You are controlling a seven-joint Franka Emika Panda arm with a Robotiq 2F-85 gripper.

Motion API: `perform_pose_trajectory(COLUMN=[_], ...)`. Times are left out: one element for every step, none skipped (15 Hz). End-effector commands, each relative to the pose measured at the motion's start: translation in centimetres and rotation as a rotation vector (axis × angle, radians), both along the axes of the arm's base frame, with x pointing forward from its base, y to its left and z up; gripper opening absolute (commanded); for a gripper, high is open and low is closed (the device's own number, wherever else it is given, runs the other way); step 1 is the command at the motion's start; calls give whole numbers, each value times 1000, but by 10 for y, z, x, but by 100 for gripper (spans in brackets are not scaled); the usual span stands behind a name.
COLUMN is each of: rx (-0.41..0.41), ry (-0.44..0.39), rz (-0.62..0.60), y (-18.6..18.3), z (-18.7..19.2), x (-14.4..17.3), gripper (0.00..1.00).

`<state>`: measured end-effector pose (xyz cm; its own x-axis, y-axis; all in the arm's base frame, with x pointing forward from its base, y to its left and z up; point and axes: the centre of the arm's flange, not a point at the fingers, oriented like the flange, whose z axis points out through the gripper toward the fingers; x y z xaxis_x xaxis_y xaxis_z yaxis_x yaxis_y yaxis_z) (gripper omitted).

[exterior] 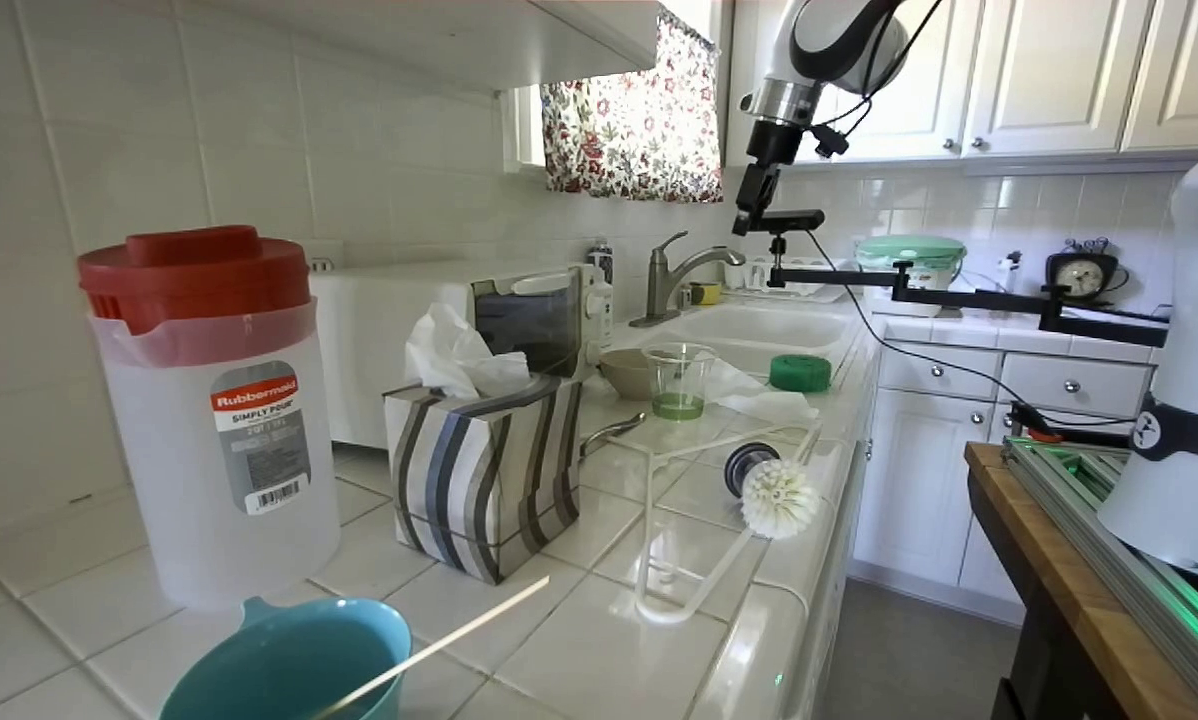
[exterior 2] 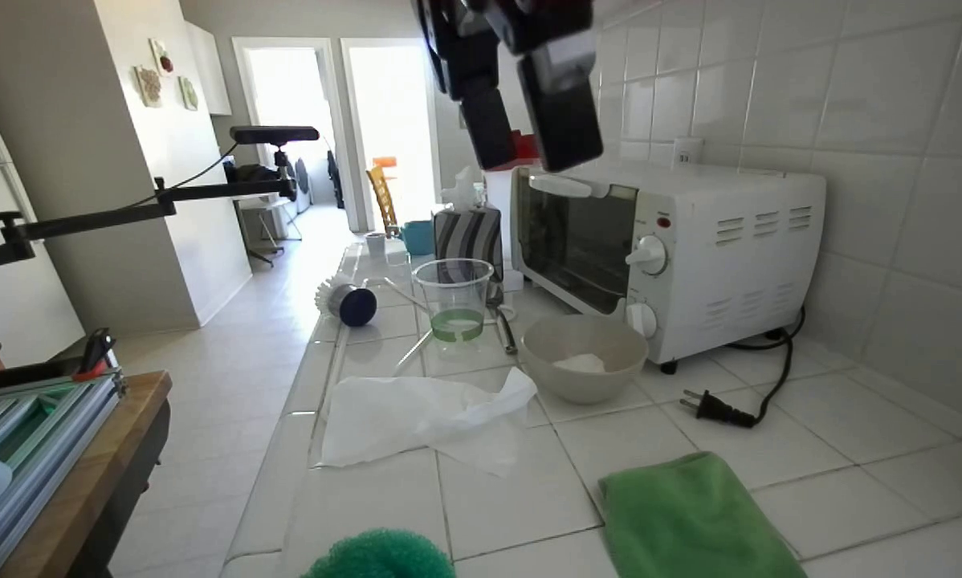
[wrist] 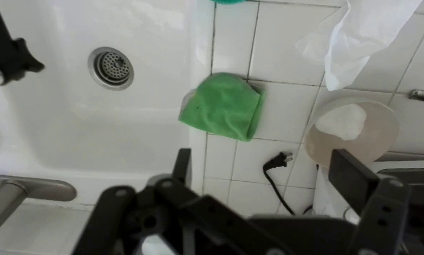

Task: Turn the top knob of the microwave to the right

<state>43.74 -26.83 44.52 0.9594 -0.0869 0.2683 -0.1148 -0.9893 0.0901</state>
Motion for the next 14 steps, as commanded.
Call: perform_pose_trajectory(rx=[52,56,55,47,40,28,20,15,-6,-14,-28,-39,-53,-35], ry=[-1,-2,-2,5,11,16,8,0,-5,-12,-26,-34,-34,-19], rz=[148,186,220,252,275,295,308,311,314,318,312,302,288,294], y=[1,8,13,19,23,25,28,31,34,37,41,46,49,53], z=[-6,-9,-11,-13,-14,-16,-20,-22,-25,-28,-31,-35,-35,-34], x=[30,36,42,47,52,56,60,63,68,72,78,83,86,75], gripper=[100,100,100,100,100,100,100,100,100,100,100,100,100,100])
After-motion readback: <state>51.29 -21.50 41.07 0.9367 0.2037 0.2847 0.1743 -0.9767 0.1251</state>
